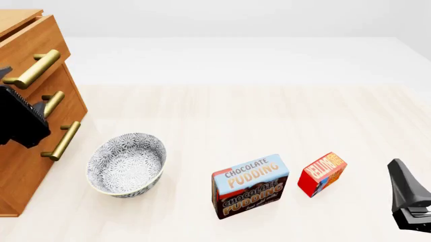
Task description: Put the butter at the back in the top drawer of the cabinet and close it.
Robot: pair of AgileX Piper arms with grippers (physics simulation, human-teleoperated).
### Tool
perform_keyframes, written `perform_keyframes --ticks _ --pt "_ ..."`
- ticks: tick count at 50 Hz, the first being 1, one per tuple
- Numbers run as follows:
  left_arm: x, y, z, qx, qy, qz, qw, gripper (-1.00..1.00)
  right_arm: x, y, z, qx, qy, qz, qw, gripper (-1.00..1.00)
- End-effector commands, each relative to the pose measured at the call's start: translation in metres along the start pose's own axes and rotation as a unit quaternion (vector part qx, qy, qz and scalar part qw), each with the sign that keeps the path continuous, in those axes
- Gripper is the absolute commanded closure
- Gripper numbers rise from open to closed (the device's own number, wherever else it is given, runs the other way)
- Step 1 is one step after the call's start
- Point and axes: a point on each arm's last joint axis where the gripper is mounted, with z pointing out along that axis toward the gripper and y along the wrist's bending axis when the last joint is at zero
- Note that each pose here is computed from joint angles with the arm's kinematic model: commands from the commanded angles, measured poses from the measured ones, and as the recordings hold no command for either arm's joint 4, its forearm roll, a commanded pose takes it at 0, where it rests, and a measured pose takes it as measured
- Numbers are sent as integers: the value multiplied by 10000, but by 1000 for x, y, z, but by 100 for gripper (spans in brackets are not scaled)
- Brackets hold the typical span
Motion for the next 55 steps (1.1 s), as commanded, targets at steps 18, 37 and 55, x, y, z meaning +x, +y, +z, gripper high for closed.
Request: perform_keyframes --ticks 18,37,55 --pt "1 -4 14 79 12 -14 10000 -100 0 0 0 1 0 0 10000 -100" --pt "3 -9 15 114 35 11 9999 100 0 0 0 1 0 0 10000 -100" --pt "-1 -12 10 134 -66 49 9999 100 0 0 1 0 1 0 10000 -100"
